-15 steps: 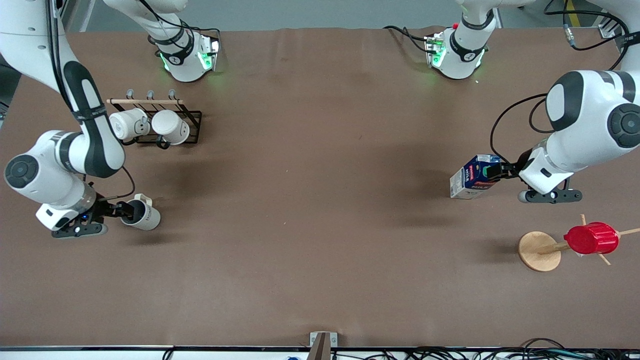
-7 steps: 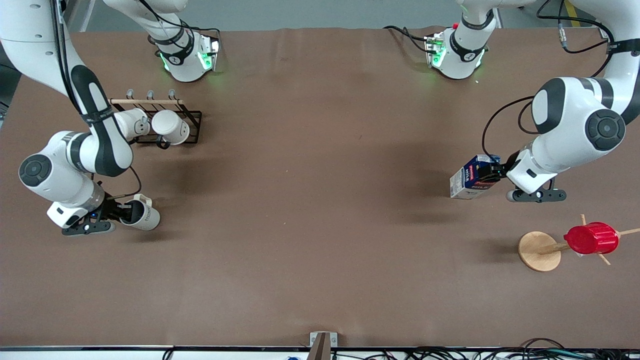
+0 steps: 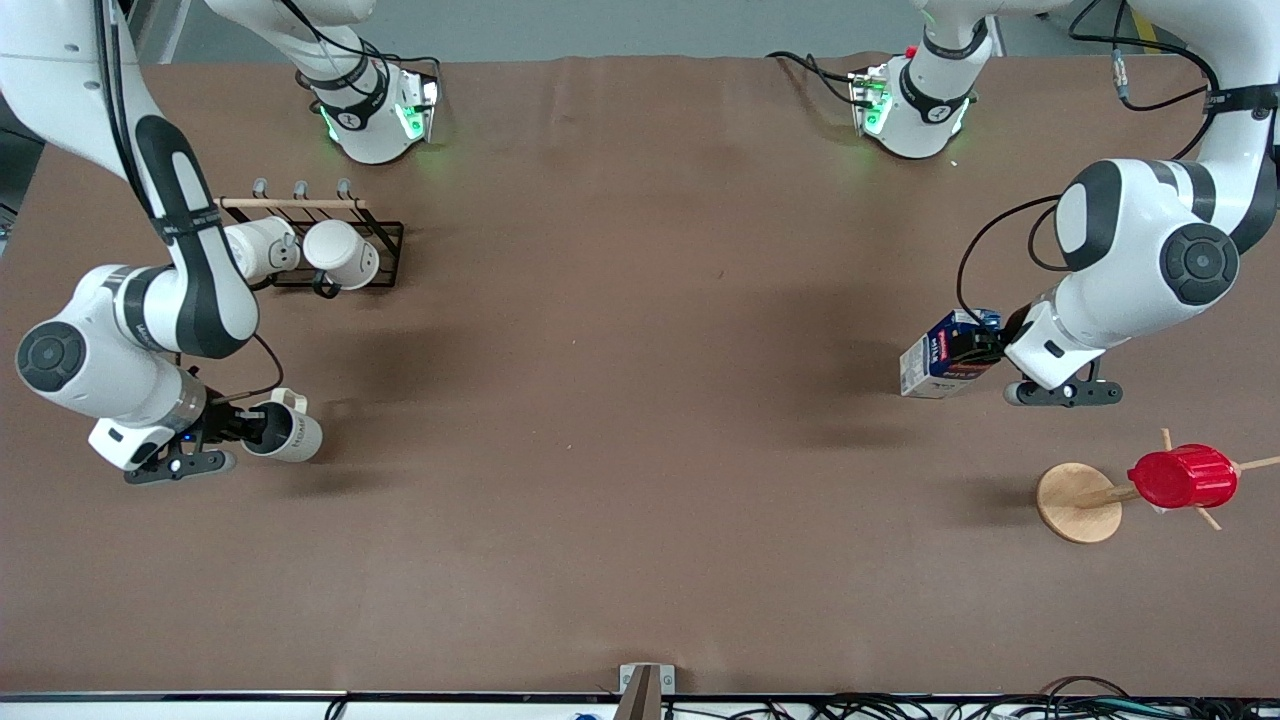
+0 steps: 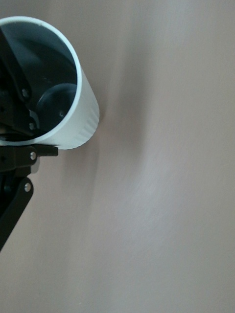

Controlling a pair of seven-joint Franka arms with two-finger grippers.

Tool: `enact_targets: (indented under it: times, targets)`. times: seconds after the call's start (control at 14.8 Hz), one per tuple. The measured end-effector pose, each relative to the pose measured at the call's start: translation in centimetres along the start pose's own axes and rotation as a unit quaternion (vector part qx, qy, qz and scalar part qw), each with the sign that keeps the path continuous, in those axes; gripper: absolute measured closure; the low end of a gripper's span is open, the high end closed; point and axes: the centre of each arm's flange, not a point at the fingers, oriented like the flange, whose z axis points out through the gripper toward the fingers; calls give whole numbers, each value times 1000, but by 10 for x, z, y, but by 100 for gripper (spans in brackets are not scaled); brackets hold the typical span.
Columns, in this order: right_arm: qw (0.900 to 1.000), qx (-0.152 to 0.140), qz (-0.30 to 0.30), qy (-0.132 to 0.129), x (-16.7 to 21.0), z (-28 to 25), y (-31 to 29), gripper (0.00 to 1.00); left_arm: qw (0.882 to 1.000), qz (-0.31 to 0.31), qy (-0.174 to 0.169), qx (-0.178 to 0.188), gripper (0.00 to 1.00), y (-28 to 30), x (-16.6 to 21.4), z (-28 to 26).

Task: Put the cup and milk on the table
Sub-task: 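Carry the grey mug toward the table middle with the right gripper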

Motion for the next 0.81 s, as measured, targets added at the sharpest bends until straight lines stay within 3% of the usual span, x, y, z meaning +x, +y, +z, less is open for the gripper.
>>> enact_targets:
  times: [0.2, 0.34, 0.47, 0.67, 0.81]
  targets:
    - [999, 21, -20, 21, 36, -65, -82, 96, 1000, 0, -12, 1, 3, -1, -6, 11]
    - [999, 38, 4, 28, 48, -86, -144, 96, 1000, -1, -16, 1, 3, -1, -8, 15]
    - [998, 50, 34, 23, 49, -88, -214, 96, 1000, 0, -22, 2, 3, -1, -9, 17]
    - [996, 36, 76, 7, 40, -66, -315, 96, 999, 0, -38, 3, 5, -1, -13, 20]
    - [995, 30, 99, 7, 33, -47, -373, 96, 999, 0, -45, 3, 19, -1, -15, 22]
